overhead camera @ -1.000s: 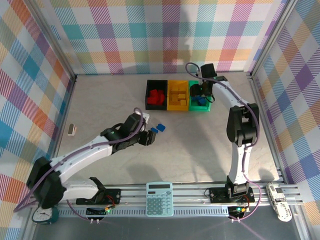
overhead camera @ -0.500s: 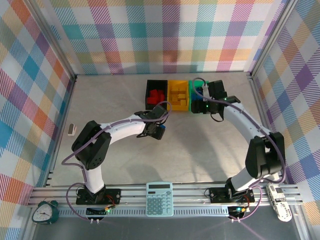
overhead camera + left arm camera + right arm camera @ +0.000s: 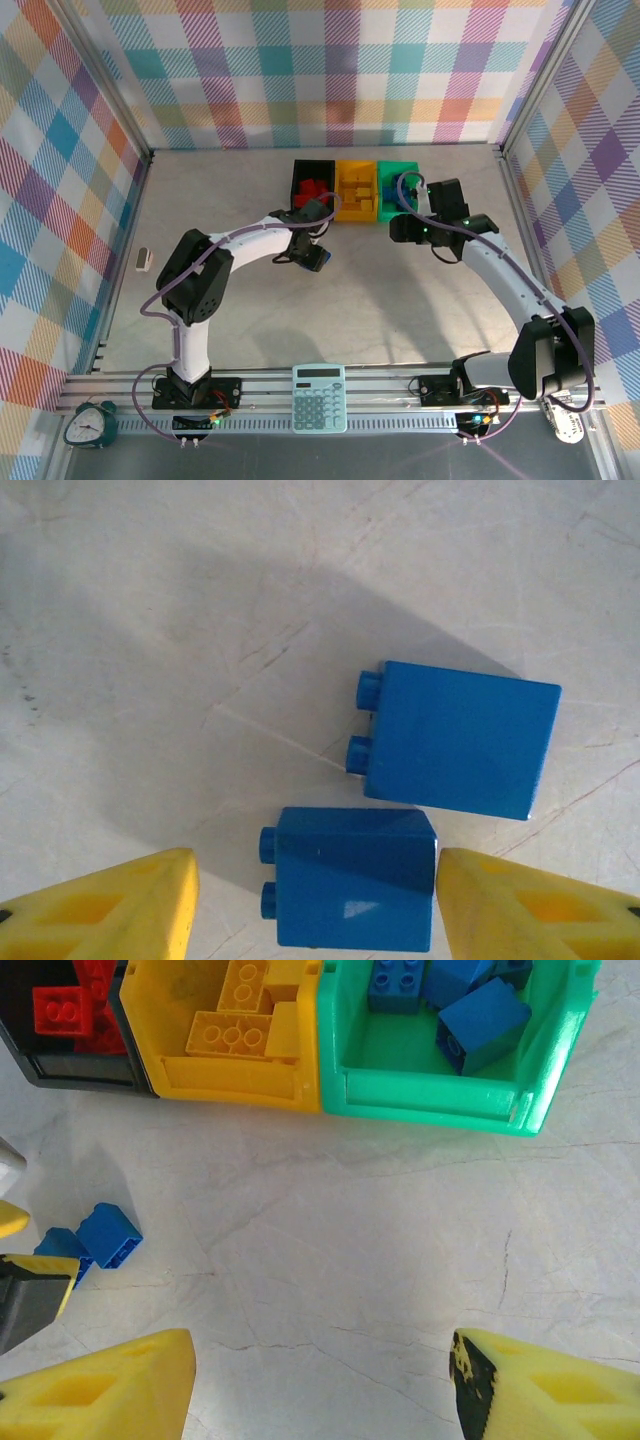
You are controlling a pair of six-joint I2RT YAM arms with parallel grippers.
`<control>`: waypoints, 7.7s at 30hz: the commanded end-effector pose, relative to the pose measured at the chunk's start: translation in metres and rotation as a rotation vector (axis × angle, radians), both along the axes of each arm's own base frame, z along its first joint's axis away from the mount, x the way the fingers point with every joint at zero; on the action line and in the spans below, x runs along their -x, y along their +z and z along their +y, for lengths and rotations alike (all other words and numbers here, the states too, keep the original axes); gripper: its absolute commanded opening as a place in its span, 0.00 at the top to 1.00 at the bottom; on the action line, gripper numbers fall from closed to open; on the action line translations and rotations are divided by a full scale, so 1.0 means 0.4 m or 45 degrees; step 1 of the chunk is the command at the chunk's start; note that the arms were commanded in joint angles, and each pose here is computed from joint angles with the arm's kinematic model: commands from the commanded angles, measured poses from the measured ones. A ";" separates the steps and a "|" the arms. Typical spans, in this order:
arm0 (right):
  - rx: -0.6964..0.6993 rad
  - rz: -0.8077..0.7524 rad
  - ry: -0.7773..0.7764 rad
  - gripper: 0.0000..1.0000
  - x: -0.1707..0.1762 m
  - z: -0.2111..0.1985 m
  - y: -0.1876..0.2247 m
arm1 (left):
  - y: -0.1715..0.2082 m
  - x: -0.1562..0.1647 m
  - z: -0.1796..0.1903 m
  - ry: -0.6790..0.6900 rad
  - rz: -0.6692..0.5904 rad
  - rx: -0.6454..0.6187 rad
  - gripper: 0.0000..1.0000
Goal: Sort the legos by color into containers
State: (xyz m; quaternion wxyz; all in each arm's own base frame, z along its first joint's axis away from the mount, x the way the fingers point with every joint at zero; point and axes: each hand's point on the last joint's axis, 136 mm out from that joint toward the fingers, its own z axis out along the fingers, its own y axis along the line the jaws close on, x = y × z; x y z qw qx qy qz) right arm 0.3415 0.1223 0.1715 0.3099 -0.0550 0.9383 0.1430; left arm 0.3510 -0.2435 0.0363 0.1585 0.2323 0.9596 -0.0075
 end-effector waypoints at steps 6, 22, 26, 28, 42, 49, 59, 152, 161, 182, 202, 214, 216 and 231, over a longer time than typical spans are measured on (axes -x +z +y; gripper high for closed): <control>0.012 0.008 -0.024 0.31 0.013 -0.012 0.002 | -0.025 0.026 0.001 -0.045 0.108 0.009 0.38; 0.021 0.004 -0.040 0.31 0.022 -0.021 -0.009 | -0.010 0.019 -0.002 -0.043 0.105 0.005 0.62; 0.008 0.004 -0.060 0.32 0.036 -0.027 -0.016 | 0.056 0.007 0.007 -0.027 0.052 -0.008 0.65; 0.009 0.005 -0.069 0.32 0.041 -0.030 -0.016 | 0.093 0.000 0.007 -0.025 0.022 -0.001 0.65; -0.113 0.013 -0.137 0.33 0.115 -0.036 -0.015 | 0.308 -0.129 -0.135 -0.107 -0.183 0.166 0.74; -0.116 -0.027 -0.151 0.33 0.147 -0.051 0.022 | 0.375 -0.214 -0.269 -0.167 -0.267 0.290 0.75; -0.171 -0.035 -0.142 0.34 0.170 -0.042 0.041 | 0.388 -0.308 -0.483 -0.226 -0.462 0.546 0.75; 0.321 0.125 0.798 0.68 -0.036 0.513 -0.347 | 0.524 0.285 0.032 -0.205 -0.452 0.869 0.35; 0.240 0.048 0.739 0.72 -0.038 0.472 -0.196 | 0.527 0.288 0.029 -0.213 -0.449 0.878 0.35; 0.233 -0.089 0.120 0.72 -0.289 0.043 0.012 | 0.551 0.300 0.018 -0.242 -0.457 0.914 0.36; 0.231 0.009 -0.006 0.41 -0.495 -0.004 -0.094 | 0.587 0.306 0.050 -0.222 -0.517 0.868 0.35; 0.094 -0.042 -0.014 0.33 -0.393 0.006 -0.021 | 0.621 0.299 0.063 -0.202 -0.615 0.897 0.28; 0.045 -0.048 -0.011 0.31 -0.364 0.012 -0.008 | 0.629 0.300 0.064 -0.206 -0.626 0.902 0.25; 0.015 -0.248 -0.115 0.01 -0.164 -0.056 0.137 | 0.717 0.198 0.157 0.075 -0.862 0.709 0.00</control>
